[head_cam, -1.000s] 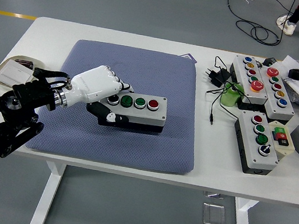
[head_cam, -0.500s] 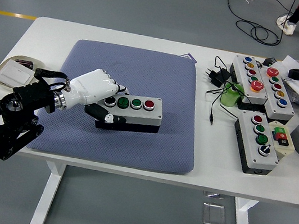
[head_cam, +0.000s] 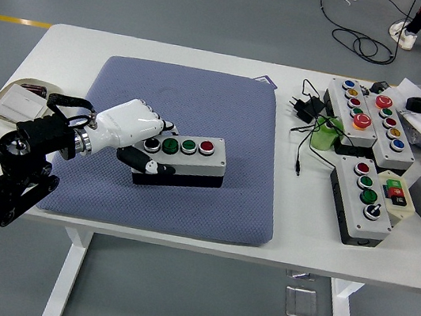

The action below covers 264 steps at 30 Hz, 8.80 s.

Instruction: Pick up the button,place it on the desk,press the button,press the button

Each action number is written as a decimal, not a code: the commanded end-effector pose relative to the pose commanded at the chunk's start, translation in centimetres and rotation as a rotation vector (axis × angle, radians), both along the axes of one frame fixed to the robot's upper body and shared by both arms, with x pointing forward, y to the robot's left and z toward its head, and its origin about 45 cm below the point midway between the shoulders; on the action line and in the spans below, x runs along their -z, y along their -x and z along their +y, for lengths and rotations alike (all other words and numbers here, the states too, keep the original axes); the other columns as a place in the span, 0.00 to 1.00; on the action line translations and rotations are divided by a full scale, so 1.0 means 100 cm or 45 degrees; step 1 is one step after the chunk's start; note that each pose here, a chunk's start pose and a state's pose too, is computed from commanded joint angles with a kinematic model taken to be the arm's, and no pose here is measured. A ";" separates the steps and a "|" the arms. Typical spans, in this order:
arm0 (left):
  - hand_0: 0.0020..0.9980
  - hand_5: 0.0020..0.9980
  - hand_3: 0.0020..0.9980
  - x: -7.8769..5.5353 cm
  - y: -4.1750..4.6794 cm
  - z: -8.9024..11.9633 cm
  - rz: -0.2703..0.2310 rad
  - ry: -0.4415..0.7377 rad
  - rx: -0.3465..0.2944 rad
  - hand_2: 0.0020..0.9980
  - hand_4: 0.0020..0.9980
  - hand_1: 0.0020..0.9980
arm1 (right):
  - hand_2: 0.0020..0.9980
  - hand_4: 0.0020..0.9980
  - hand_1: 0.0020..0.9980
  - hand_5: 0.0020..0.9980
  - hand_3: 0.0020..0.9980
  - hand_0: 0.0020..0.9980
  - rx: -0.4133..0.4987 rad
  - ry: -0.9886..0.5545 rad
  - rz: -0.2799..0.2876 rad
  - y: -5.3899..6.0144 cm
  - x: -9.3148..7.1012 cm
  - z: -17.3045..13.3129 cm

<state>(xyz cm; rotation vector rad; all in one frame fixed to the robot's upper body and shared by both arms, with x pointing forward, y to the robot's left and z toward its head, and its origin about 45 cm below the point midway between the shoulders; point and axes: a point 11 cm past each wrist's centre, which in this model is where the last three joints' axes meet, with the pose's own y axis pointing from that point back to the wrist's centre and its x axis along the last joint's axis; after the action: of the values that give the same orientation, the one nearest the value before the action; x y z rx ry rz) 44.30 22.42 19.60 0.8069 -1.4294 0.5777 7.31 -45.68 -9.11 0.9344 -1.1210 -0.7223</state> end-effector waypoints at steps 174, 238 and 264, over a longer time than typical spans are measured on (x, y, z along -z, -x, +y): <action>0.08 0.00 0.80 -0.051 0.0263 -0.040 0.280 -0.110 -0.114 0.00 0.48 0.00 | 0.66 0.36 0.64 0.22 0.58 0.66 0.005 -0.001 -0.017 -0.005 -0.001 -0.001; 0.09 0.00 0.79 -0.037 0.0343 -0.073 0.270 -0.186 -0.029 0.00 0.47 0.00 | 0.66 0.36 0.64 0.23 0.58 0.66 0.002 0.003 -0.013 -0.004 -0.002 -0.002; 0.07 0.48 0.93 -0.106 0.0199 -0.049 0.082 0.140 -0.145 0.02 1.00 0.00 | 0.66 0.36 0.64 0.23 0.58 0.66 0.006 0.003 -0.014 -0.004 -0.002 -0.002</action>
<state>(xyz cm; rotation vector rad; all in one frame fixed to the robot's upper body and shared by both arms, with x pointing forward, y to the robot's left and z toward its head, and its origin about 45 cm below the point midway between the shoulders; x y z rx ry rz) 42.31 17.57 30.15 0.8159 -1.2872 0.7051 7.75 -45.86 -8.96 0.9350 -1.1334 -0.7204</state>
